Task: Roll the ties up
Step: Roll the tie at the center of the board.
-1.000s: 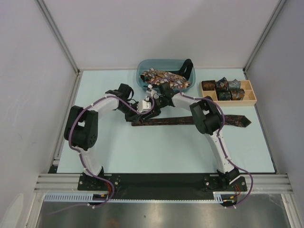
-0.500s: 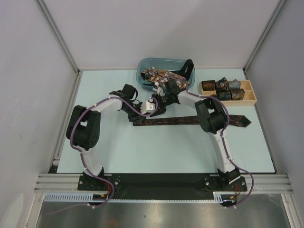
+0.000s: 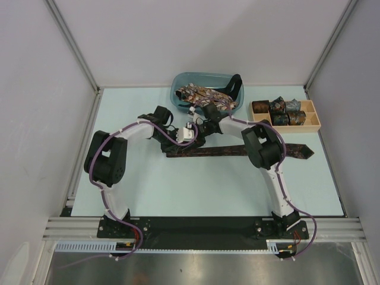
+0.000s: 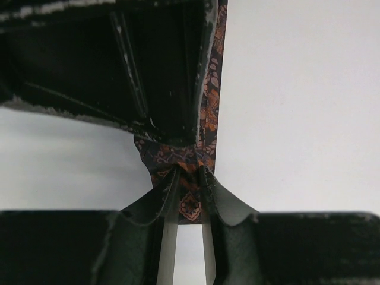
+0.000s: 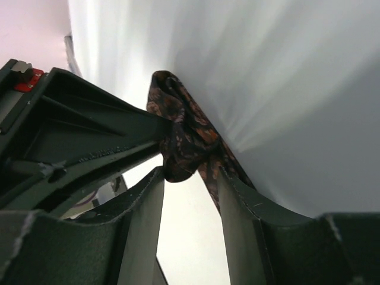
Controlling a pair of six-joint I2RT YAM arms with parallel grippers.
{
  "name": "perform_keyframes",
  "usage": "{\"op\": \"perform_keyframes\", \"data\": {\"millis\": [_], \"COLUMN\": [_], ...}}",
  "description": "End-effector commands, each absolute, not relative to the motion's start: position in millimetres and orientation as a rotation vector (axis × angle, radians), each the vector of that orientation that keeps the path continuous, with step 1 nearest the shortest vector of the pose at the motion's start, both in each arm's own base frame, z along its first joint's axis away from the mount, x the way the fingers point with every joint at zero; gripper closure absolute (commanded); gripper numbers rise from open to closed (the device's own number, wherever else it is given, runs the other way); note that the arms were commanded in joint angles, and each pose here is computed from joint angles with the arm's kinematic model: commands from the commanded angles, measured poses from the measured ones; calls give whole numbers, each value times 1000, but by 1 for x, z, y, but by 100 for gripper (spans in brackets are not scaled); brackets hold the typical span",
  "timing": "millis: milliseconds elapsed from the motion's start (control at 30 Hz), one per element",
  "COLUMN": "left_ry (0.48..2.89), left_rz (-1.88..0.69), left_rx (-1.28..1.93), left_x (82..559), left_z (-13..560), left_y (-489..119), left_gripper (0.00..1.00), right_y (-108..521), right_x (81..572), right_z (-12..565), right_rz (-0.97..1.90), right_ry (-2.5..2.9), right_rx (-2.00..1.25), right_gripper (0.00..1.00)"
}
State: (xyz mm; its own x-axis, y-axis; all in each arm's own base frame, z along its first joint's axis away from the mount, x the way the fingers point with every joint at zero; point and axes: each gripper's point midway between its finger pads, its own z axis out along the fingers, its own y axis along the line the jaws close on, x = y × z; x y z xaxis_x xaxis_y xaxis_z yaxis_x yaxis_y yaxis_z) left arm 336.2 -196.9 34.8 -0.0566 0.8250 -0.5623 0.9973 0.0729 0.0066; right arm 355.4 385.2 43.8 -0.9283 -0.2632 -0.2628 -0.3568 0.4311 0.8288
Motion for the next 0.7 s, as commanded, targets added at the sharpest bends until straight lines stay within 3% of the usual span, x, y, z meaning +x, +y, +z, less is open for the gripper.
{"op": "perform_keyframes", "data": {"millis": [0,367,667], "left_ry": [1918,1892,1883], "left_rz": [-567,-570,-569], "left_rx": [1801,1799,1815], "left_x": [332,331,327], "left_z": [37,40,37], "left_y": [-202,-203,-201], "left_gripper": [75,74,73], "right_y": [382,375,392], "right_x": [384,387,373], "right_z": [90,116,85], "right_rz": [1421,1305,1323], "right_ry": [2381,2291,2364], "right_rx": [-608,-601,-568], "right_gripper": [54,48,49]}}
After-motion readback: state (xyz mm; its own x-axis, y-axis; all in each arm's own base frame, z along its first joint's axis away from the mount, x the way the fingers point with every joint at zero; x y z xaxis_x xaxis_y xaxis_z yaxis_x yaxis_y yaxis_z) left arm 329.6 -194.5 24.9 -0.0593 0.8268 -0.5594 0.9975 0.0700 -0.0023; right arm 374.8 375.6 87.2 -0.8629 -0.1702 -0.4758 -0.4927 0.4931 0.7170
